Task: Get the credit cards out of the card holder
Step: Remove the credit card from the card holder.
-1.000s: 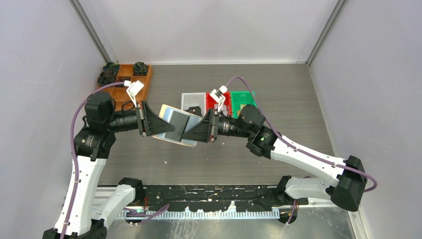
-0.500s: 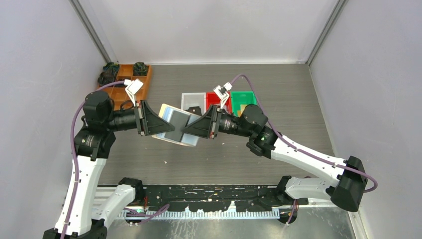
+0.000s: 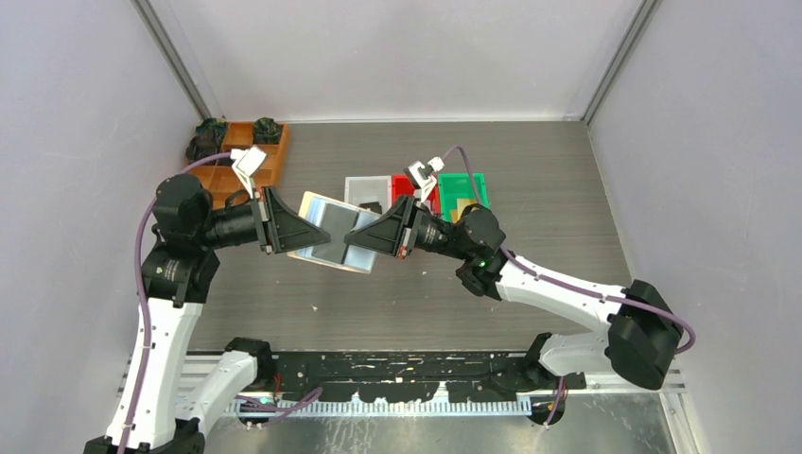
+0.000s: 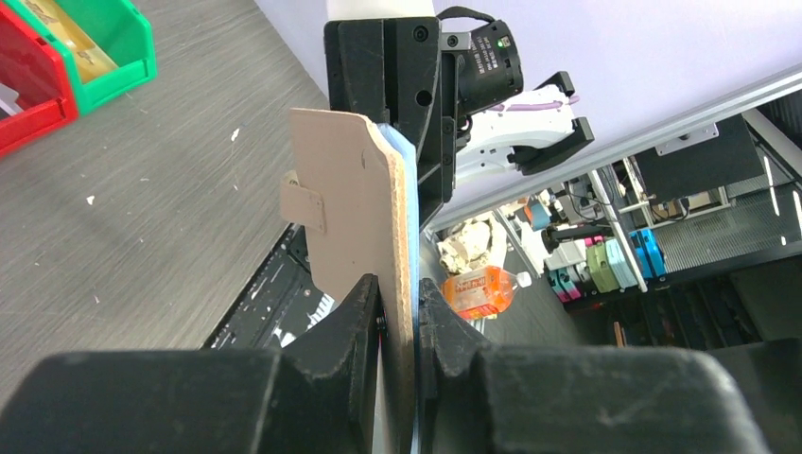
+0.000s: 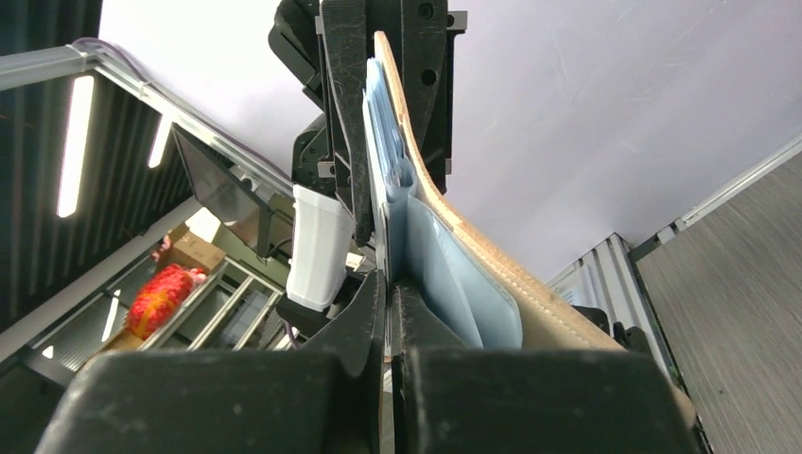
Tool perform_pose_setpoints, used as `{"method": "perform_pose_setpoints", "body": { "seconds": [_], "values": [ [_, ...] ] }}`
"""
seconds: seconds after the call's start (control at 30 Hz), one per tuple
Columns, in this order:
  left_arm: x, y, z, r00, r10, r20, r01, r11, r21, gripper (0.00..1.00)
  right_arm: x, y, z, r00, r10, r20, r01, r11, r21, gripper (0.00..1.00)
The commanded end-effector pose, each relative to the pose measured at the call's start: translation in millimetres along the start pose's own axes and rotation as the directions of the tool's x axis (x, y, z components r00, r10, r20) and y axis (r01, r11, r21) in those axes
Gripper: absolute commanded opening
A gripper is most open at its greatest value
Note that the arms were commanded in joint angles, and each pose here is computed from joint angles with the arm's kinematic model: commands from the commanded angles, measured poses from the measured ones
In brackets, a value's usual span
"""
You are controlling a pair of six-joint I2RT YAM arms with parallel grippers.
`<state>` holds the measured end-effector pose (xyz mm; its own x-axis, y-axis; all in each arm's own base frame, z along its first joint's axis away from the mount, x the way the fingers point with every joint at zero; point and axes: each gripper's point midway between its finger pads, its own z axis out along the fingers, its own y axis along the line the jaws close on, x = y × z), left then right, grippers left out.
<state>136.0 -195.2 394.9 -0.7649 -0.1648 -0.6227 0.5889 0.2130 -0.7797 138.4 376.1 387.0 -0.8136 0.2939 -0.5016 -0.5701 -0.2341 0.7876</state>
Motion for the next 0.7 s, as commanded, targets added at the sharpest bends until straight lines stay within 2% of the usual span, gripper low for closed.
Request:
{"method": "perform_pose_setpoints", "body": {
  "seconds": [0.0, 0.1, 0.37, 0.53, 0.6, 0.67],
  "values": [
    [-1.1, -9.8, 1.7, 1.0, 0.011, 0.007, -0.011, 0.998, 0.055, 0.16, -9.2, 43.9, -1.4, 0.999, -0.016, 0.044, 0.024, 0.981, -0.192, 0.01],
    [-2.5, -9.4, 2.5, 1.0, -0.014, 0.018, 0.013, 0.998, 0.062, 0.22, -7.3, 42.4, -4.0, 0.999, -0.012, 0.047, 0.021, 0.981, -0.193, 0.01],
    [-12.9, -13.4, 5.3, 0.994, -0.086, 0.069, 0.079, 0.992, 0.1, 0.22, -6.3, 42.0, -9.8, 0.998, 0.0, 0.064, 0.013, 0.977, -0.211, 0.01],
    [-9.5, -6.9, 7.1, 0.989, -0.134, 0.058, 0.127, 0.987, 0.101, 0.34, -8.7, 45.9, -4.0, 0.998, 0.009, 0.056, 0.005, 0.973, -0.233, 0.01],
    [-8.2, -6.3, 6.9, 0.988, -0.143, 0.054, 0.137, 0.986, 0.099, 0.34, -10.1, 46.8, -1.5, 0.998, 0.009, 0.056, 0.005, 0.972, -0.237, 0.01],
    [-6.7, -6.5, 6.5, 0.988, -0.146, 0.051, 0.141, 0.985, 0.097, 0.3, -12.4, 48.4, 1.0, 0.998, 0.003, 0.057, 0.011, 0.97, -0.243, 0.01]
  ]
}}
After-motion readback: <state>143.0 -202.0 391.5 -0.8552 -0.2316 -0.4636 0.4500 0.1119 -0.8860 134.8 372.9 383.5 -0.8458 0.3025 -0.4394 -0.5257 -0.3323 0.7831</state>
